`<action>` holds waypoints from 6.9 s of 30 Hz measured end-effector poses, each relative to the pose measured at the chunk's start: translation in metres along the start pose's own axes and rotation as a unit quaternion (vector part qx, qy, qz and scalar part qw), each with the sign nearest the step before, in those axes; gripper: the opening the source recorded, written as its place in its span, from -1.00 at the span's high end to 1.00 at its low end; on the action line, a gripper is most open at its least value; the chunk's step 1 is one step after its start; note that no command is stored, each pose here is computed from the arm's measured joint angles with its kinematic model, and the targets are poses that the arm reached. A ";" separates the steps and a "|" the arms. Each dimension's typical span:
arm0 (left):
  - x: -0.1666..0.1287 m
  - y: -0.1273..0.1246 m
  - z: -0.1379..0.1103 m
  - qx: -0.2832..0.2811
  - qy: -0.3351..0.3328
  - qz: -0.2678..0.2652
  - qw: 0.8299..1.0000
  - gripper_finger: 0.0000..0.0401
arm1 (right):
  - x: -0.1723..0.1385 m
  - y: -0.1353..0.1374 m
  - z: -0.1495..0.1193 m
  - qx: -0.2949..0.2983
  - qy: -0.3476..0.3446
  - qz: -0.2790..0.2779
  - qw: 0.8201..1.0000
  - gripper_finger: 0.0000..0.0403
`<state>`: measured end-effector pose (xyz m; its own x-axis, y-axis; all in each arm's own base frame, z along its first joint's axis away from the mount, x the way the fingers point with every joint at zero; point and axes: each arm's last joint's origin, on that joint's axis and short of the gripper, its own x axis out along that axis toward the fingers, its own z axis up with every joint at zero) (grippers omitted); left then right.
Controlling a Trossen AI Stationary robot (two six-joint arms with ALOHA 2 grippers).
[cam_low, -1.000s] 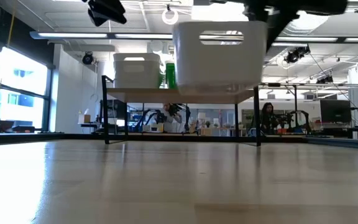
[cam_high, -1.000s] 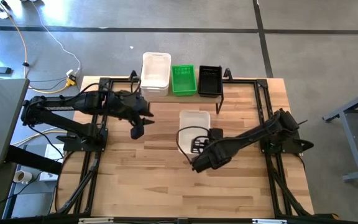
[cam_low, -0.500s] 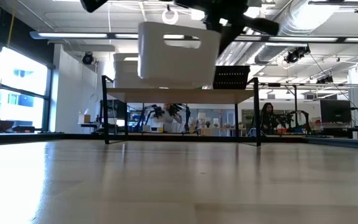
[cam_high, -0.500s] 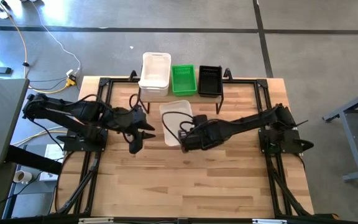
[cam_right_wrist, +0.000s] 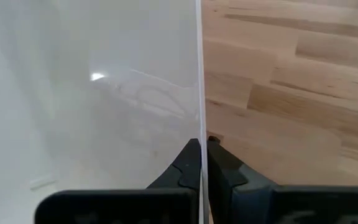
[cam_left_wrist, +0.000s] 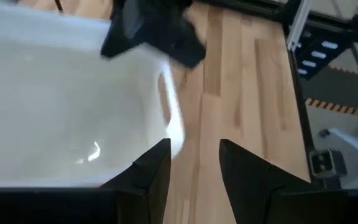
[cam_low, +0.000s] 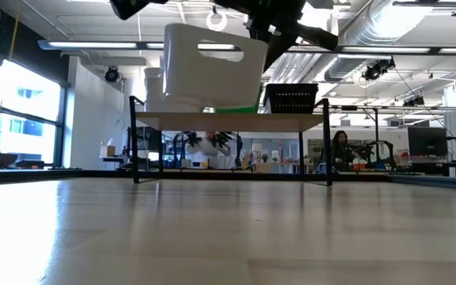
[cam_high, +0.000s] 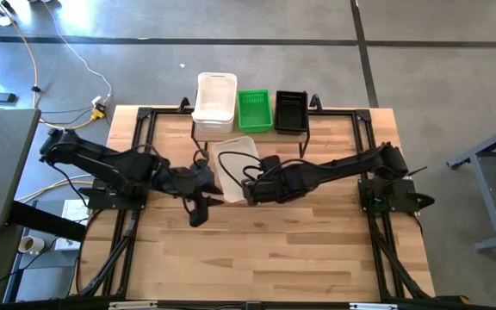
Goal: Stack baskets on shelf by color
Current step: Stack the white bin on top of the white bin
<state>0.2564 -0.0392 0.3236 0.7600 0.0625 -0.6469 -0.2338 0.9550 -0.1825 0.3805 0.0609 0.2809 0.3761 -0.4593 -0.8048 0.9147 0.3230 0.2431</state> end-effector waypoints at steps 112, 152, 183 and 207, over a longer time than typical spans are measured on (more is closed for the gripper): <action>-0.045 -0.009 0.014 0.254 0.052 0.107 0.960 1.00 | -0.103 -0.017 0.040 -0.033 -0.077 0.094 0.992 0.34; -0.100 0.176 0.093 0.295 0.155 0.246 0.910 1.00 | -0.058 -0.051 0.105 -0.083 -0.048 -0.042 0.995 0.34; -0.057 0.215 0.105 0.152 0.289 0.136 0.935 1.00 | -0.022 -0.092 0.173 -0.177 0.006 -0.084 0.981 0.34; -0.046 0.207 0.103 0.129 0.303 0.103 0.939 1.00 | -0.018 -0.099 0.183 -0.229 0.011 -0.090 0.969 0.34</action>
<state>0.2355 0.1850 0.3917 0.2118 0.1520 -0.9654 -0.1243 0.9840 0.1276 0.3100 -0.1140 0.3706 0.2087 -0.5265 -0.8241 0.8014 0.5751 -0.1645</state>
